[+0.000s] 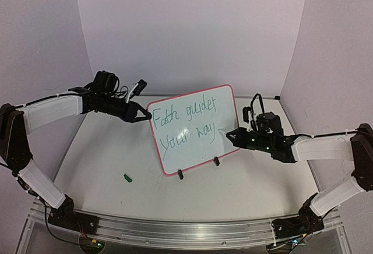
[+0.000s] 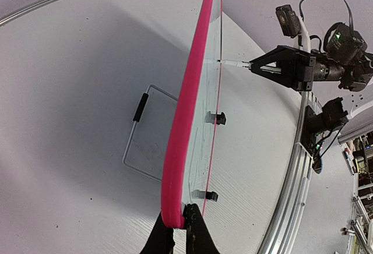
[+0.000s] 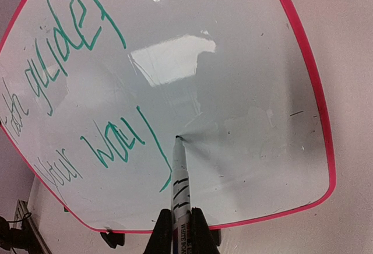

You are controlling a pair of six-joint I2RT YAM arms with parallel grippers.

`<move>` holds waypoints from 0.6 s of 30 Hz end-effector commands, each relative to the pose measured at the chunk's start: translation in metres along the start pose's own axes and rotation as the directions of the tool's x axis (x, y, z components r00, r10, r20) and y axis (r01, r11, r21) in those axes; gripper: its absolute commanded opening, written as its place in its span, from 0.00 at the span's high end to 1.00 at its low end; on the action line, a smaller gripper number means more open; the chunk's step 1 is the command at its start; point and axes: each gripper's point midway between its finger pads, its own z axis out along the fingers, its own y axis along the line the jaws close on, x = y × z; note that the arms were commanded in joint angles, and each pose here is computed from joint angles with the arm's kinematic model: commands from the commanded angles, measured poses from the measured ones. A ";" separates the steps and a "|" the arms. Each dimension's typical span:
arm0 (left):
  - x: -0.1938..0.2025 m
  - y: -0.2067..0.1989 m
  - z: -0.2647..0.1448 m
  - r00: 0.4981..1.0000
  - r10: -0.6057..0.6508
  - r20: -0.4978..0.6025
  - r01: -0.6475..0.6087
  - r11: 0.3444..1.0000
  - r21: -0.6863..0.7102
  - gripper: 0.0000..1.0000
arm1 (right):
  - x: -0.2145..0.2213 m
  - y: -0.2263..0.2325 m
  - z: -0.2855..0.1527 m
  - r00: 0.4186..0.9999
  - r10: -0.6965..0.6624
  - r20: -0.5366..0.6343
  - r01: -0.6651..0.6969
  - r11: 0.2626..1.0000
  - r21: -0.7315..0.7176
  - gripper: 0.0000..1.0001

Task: Write a sentence on the whiteboard

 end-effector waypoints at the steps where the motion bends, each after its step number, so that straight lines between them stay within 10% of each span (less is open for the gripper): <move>1: 0.074 0.009 0.022 0.969 -0.044 -0.243 0.034 0.998 -0.045 1.00 | -0.017 0.006 0.003 0.999 -0.015 0.046 0.015 1.000 -0.006 1.00; 18: 0.074 0.008 0.022 0.968 -0.050 -0.245 0.041 0.998 -0.042 1.00 | -0.052 0.014 -0.077 0.979 -0.008 0.203 0.004 1.000 0.023 1.00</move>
